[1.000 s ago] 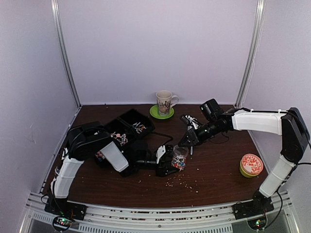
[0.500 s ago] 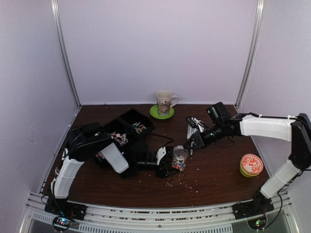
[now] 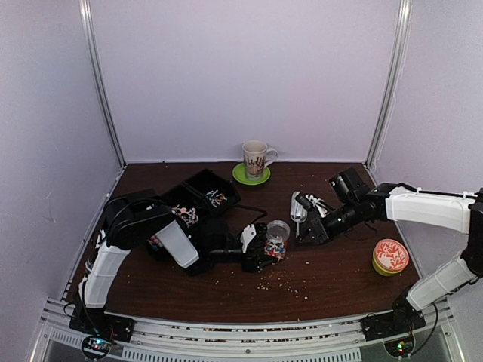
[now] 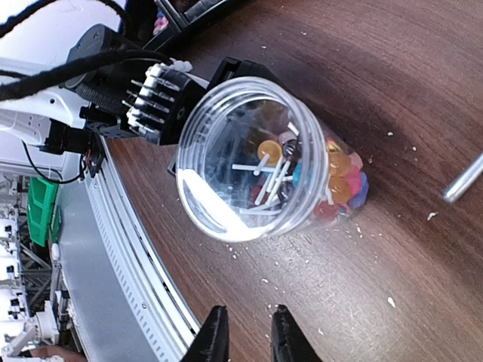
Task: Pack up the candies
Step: Screw the box lid onto the packing bottle.
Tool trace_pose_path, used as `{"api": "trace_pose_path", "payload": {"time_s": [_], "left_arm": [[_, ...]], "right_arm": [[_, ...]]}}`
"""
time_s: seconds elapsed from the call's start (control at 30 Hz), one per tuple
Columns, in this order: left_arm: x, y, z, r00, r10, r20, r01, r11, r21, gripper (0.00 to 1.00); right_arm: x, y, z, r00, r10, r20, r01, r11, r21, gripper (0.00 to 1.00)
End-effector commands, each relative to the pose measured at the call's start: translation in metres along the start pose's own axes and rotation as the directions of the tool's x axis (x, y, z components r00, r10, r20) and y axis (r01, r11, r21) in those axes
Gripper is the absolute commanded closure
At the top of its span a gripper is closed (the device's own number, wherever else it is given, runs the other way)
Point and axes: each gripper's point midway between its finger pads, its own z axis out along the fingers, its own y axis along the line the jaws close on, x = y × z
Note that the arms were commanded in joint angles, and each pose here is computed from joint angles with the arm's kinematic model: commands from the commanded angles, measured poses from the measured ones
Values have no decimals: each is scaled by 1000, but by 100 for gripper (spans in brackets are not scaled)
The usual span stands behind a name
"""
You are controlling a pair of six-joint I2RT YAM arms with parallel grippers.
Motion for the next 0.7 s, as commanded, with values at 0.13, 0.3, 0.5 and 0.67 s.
{"api": "trace_pose_path", "payload": {"time_s": [0.13,0.3,0.5,0.67], "left_arm": [[-3,-6,-3,999,6,37,-8,999,46,67],[-4,-11,-2,999,5,41,-8,997,77,68],[-3,-11,-1,999,2,36,-5,997,82,68],[-2,-12,0,999,-2,34,-1,996,86,68]], "right_arm": [[-59,9,-21,988,-111,103,102,991,91,62],[-83,3,-3,988,-143,55,138,987,87,61],[-83,4,23,988,-153,-6,153,988,24,59],[-66,2,40,986,-155,-67,156,988,9,59]]}}
